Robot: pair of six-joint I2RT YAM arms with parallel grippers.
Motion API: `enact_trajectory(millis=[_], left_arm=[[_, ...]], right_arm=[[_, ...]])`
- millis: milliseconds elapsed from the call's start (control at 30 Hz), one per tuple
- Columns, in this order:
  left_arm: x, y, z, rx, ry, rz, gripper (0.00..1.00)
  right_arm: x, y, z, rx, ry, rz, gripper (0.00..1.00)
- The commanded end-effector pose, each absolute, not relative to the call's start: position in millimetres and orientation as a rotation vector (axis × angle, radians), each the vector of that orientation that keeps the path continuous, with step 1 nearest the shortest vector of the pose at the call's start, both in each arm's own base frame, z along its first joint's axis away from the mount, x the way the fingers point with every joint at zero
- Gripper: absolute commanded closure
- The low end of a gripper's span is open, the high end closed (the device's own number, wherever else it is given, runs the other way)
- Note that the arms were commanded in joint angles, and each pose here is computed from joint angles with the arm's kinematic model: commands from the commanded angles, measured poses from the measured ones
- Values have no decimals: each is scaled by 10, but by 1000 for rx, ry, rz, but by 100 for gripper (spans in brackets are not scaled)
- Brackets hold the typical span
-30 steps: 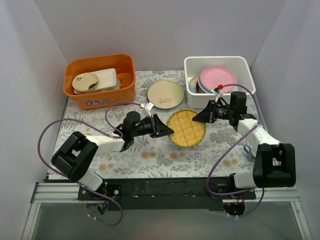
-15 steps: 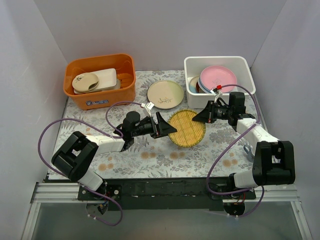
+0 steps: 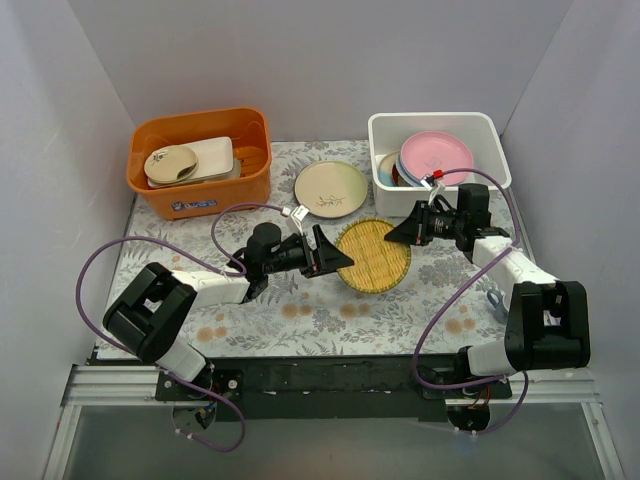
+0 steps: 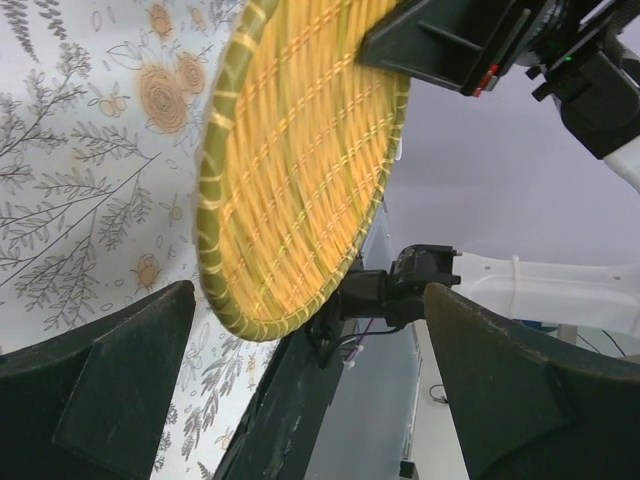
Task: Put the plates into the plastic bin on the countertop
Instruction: Place the plate in the plastic bin.
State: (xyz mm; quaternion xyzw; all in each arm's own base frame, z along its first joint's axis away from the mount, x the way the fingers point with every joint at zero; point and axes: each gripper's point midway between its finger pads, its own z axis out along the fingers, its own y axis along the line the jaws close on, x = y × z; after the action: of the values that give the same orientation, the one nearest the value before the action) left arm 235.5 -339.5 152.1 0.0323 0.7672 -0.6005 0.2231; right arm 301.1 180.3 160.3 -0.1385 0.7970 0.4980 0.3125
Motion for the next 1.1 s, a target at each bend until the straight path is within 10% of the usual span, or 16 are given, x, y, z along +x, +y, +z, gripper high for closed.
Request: enact_trajectory(millis=[0, 1067], left_arm=[[2411, -3356, 1504, 110, 2131, -1570, 2], [2478, -3049, 1090, 96, 2280, -1233, 2]], right_arm=[[3114, 1856, 1861, -417, 2007, 1310, 99], [4158, 1757, 2597, -311, 1880, 1257, 99]])
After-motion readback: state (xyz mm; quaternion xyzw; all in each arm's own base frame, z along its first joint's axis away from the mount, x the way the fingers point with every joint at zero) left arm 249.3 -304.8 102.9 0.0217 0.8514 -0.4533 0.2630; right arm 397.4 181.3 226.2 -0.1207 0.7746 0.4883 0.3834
